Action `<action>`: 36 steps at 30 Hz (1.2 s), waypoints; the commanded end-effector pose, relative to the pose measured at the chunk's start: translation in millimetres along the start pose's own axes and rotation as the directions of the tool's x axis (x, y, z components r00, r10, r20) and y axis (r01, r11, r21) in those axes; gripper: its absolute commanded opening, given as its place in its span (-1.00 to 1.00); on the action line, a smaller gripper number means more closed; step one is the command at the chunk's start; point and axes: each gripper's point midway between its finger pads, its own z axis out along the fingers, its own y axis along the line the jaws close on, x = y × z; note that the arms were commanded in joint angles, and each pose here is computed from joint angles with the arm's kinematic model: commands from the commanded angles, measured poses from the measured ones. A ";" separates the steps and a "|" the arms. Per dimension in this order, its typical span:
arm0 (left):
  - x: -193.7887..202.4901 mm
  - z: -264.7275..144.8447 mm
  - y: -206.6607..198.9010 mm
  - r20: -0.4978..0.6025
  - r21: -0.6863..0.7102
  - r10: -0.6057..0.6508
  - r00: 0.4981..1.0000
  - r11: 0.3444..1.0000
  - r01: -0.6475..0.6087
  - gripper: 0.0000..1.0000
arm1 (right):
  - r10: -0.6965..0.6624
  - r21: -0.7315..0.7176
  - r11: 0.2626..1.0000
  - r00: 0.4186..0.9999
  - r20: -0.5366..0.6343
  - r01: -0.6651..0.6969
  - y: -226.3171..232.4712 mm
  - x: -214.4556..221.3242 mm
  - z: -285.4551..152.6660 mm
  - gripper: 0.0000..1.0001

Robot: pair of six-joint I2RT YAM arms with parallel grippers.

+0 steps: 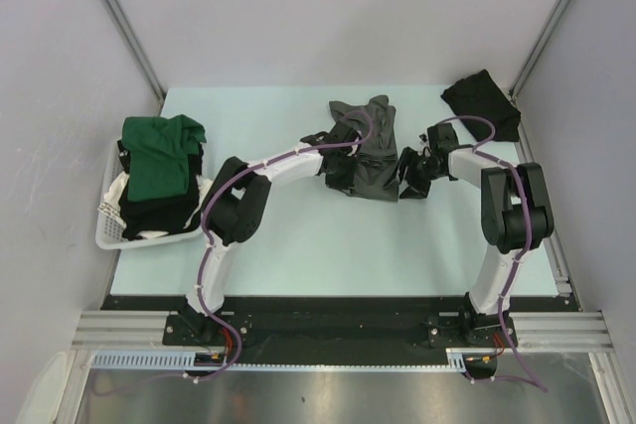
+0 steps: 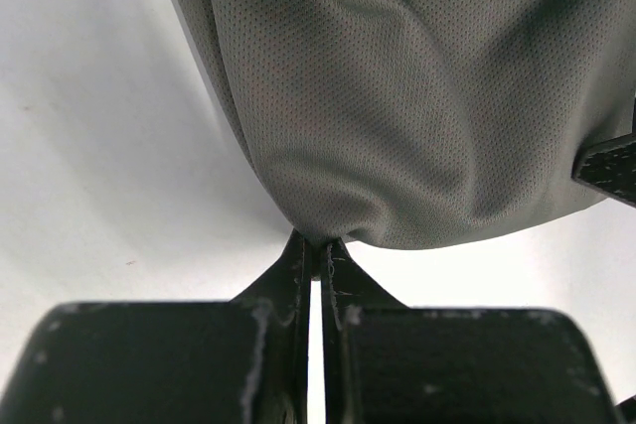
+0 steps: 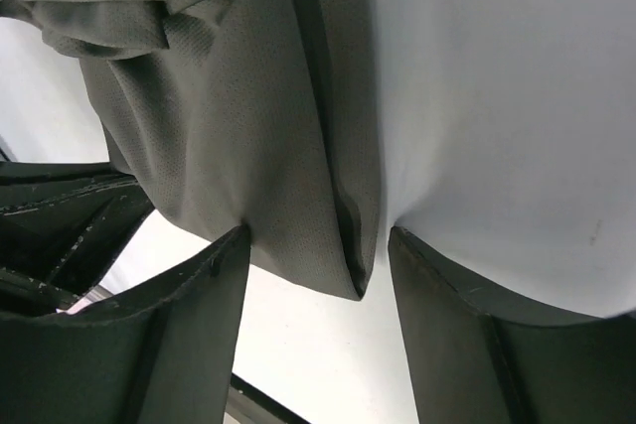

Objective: Fold and stack the t-shirts
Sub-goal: Grab one side of the 2/3 rectangular tshirt with both arms

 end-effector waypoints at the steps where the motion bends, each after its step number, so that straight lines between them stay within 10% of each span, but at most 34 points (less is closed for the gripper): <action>1: -0.3 -5.4 7.6 -0.014 -0.019 0.021 1.000 1.000 -0.022 -1.00 | -0.016 -0.015 1.000 1.000 0.011 0.016 7.3 -0.6 5.8 0.23; 6: -1.6 -7.0 8.3 -0.011 -0.018 0.020 1.000 1.000 -0.021 -1.00 | -0.025 -0.002 1.000 1.000 0.001 0.025 7.7 4.0 5.7 0.09; 16: -6.3 -11.3 7.9 0.000 -0.018 0.019 1.000 1.000 -0.019 -1.00 | -0.021 -0.028 0.999 1.000 0.007 0.021 14.4 1.9 -1.3 -0.81; 26: -30.2 -35.6 5.0 0.061 -0.022 0.027 0.998 0.999 -0.026 -1.00 | -0.008 -0.075 0.997 0.999 0.033 0.011 22.5 -7.7 -11.8 -0.87; 31: -33.3 -36.9 4.6 0.063 -0.015 0.024 0.998 1.000 -0.023 -1.00 | 0.003 -0.059 0.998 1.000 -0.010 -0.003 14.2 0.2 -8.6 -0.49; 36: -32.5 -34.7 4.3 0.059 -0.012 0.021 0.998 1.000 -0.020 -1.00 | -0.011 -0.052 0.999 1.000 -0.014 0.011 12.9 2.1 -8.2 -0.85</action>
